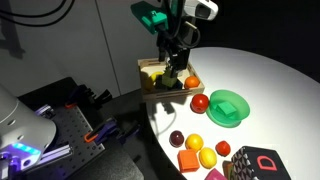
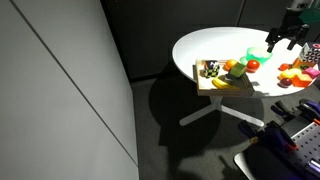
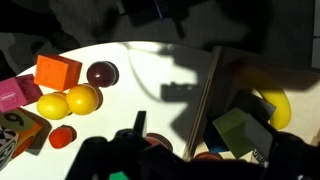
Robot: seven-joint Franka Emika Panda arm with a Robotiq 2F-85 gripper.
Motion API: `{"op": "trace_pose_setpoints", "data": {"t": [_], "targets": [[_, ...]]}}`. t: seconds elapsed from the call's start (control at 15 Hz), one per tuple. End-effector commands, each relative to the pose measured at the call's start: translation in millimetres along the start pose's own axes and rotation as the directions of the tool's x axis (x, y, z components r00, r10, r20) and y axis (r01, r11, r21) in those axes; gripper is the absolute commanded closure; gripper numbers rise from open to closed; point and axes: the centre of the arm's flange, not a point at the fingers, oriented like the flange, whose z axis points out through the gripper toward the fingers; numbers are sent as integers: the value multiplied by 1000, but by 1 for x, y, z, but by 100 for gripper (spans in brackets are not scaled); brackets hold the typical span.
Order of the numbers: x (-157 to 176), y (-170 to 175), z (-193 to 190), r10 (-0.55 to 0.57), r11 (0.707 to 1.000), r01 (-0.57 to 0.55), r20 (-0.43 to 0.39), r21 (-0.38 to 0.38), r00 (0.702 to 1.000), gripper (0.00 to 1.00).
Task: Put the toy plum in the bowl
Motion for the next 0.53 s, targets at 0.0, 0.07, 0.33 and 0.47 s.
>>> {"op": "trace_pose_setpoints", "data": {"t": [0.0, 0.07, 0.33, 0.47], "targets": [[0, 0, 0, 0, 1000, 0, 0, 0, 1000, 0], [1, 1, 2, -3, 1000, 3, 1, 0, 1000, 0], [10, 10, 16, -2, 1000, 3, -15, 29, 1000, 0], [13, 13, 23, -1, 999, 3, -42, 41, 999, 0]]}}
